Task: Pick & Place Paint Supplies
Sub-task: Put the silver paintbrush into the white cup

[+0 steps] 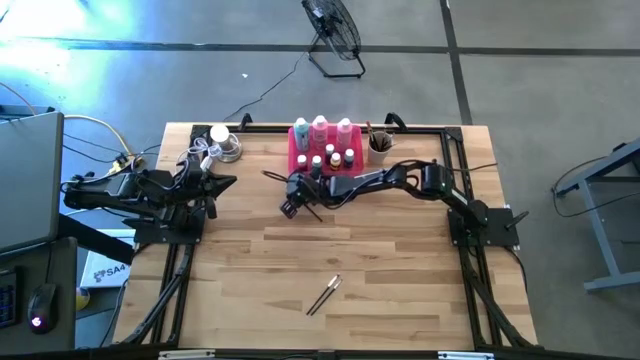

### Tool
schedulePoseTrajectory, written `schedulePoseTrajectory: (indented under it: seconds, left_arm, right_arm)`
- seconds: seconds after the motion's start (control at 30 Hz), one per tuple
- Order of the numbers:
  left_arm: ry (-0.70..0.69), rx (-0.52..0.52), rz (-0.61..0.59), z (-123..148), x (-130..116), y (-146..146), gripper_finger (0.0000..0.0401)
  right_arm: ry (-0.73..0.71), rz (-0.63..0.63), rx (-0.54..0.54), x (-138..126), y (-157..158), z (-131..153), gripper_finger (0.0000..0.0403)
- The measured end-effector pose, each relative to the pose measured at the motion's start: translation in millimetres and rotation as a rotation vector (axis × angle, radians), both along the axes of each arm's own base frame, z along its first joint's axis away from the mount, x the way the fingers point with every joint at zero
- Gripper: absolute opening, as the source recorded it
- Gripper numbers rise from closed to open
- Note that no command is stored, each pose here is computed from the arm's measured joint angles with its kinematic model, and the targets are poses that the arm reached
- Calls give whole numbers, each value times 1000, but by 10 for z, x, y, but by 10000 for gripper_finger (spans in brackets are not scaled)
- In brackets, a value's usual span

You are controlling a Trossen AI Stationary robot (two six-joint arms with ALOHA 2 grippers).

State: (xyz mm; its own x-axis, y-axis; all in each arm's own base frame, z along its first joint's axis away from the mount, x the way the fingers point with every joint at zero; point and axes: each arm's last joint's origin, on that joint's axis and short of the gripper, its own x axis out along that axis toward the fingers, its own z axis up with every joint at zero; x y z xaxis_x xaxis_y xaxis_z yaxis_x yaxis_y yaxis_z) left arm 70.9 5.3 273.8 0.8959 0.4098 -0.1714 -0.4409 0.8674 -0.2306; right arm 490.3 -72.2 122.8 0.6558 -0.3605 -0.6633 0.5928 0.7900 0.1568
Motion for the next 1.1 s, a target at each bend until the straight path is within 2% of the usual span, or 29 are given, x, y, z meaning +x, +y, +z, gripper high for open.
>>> schedulePoseTrajectory:
  seconds: [0.93, 1.1]
  left_arm:
    - [0, -1, -4, 0, 0, -1, 0]
    - [-1, -3, -3, 0, 0, -1, 0]
  right_arm:
    - [76, 70, 42, -14, 79, -170, 105]
    - [80, 80, 47, -16, 80, -174, 79]
